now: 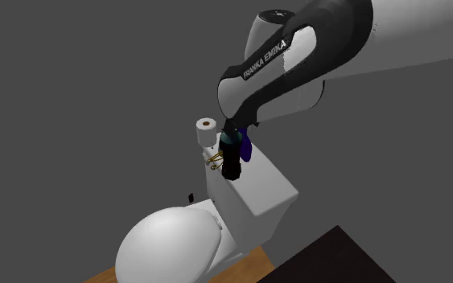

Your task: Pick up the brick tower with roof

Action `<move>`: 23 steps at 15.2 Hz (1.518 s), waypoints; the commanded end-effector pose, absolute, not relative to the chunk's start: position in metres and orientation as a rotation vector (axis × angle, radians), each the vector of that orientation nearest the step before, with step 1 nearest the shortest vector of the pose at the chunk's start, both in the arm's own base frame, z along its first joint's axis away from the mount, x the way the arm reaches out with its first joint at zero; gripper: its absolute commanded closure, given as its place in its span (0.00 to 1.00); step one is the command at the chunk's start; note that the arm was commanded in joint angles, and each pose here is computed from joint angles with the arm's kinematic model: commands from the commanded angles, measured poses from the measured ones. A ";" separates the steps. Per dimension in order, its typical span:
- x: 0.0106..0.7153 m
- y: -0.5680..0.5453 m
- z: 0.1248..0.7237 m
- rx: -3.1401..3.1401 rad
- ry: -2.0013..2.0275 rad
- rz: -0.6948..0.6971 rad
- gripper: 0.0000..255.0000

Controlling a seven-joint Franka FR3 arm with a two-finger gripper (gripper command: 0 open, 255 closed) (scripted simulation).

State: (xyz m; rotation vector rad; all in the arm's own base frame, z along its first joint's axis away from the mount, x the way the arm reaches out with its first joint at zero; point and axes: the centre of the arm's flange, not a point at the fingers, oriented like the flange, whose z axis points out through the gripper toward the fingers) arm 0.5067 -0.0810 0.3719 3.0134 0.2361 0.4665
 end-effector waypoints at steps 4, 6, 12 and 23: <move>0.557 -0.093 0.342 2.958 0.265 0.556 0.00; 0.577 -0.098 0.332 2.935 0.276 0.589 0.00; 0.601 -0.105 0.304 2.909 0.289 0.628 0.00; 0.601 -0.104 0.280 2.909 0.289 0.628 1.00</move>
